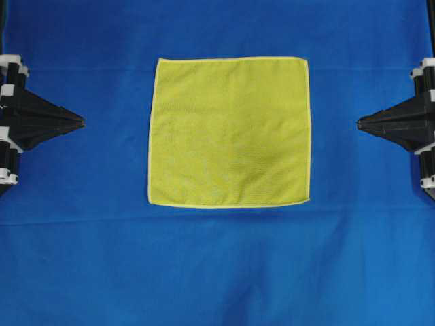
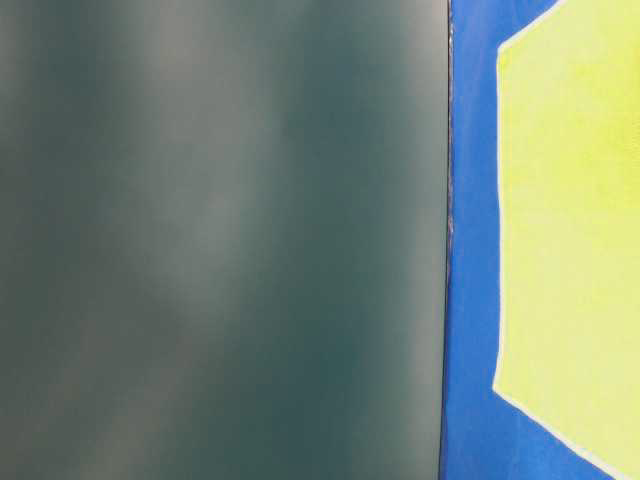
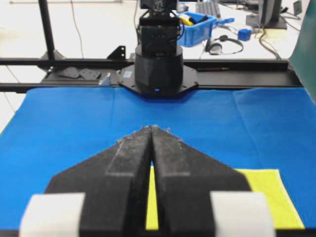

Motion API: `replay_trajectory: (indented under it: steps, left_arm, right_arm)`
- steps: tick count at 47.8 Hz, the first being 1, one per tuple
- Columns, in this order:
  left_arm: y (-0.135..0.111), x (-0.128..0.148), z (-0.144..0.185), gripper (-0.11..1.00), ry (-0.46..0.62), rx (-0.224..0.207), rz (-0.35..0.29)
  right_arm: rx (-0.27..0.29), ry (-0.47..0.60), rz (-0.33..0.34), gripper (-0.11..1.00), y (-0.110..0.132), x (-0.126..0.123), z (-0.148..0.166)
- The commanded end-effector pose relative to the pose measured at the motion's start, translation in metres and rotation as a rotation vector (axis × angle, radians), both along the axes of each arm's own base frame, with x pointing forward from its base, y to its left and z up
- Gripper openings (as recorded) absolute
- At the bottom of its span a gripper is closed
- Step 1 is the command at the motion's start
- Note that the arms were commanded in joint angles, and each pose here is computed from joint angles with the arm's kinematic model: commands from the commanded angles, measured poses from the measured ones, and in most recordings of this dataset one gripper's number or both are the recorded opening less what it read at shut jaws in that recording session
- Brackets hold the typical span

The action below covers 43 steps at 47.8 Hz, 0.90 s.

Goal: Fold the yellow towel.
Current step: 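Move both grippers to the towel's far corners and pinch them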

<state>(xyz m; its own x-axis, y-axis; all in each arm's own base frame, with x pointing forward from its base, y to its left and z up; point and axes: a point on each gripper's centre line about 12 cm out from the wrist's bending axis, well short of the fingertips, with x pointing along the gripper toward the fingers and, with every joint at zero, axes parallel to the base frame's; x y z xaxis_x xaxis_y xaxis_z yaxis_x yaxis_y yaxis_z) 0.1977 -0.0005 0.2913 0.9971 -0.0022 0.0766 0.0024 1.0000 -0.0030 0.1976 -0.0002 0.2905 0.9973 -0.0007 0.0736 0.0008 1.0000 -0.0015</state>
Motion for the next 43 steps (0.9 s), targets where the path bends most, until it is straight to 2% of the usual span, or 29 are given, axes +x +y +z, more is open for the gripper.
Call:
replay_trajectory:
  steps: [1,5,11,22,28,31,35,40,43]
  left_arm:
    - [0.009,0.006,0.009,0.0,-0.015,0.011,0.046]
    - [0.015,0.009,0.004,0.0,0.004,0.023,0.079]
    - [0.028,0.017,-0.008,0.0,0.06,0.031,0.132]
    - [0.066,0.04,-0.041,0.01,0.201,0.006,0.274]
    - [0.089,0.057,-0.059,0.02,0.277,-0.014,0.337]
    - [0.098,0.066,-0.071,0.13,0.32,-0.023,0.357]
    - [0.112,0.077,-0.087,0.34,0.376,-0.039,0.385]
    - [0.13,0.092,-0.109,0.65,0.437,-0.058,0.416]
    - [0.139,0.1,-0.122,0.76,0.465,-0.067,0.43]
  right_arm:
    - [0.0,-0.014,-0.03,0.0,-0.006,0.004,0.008]
    - [0.014,0.047,-0.082,0.0,-0.017,0.006,0.001]
    - [0.063,0.197,-0.205,0.0,-0.043,0.01,-0.019]
    - [0.14,0.384,-0.411,0.0,-0.092,0.015,-0.056]
    - [0.175,0.478,-0.488,0.01,-0.115,0.019,-0.077]
    - [0.189,0.526,-0.514,0.01,-0.126,0.024,-0.087]
    - [0.209,0.592,-0.541,0.05,-0.141,0.032,-0.102]
    - [0.214,0.663,-0.559,0.35,-0.156,0.04,-0.119]
    - [0.207,0.709,-0.56,0.54,-0.164,0.046,-0.131]
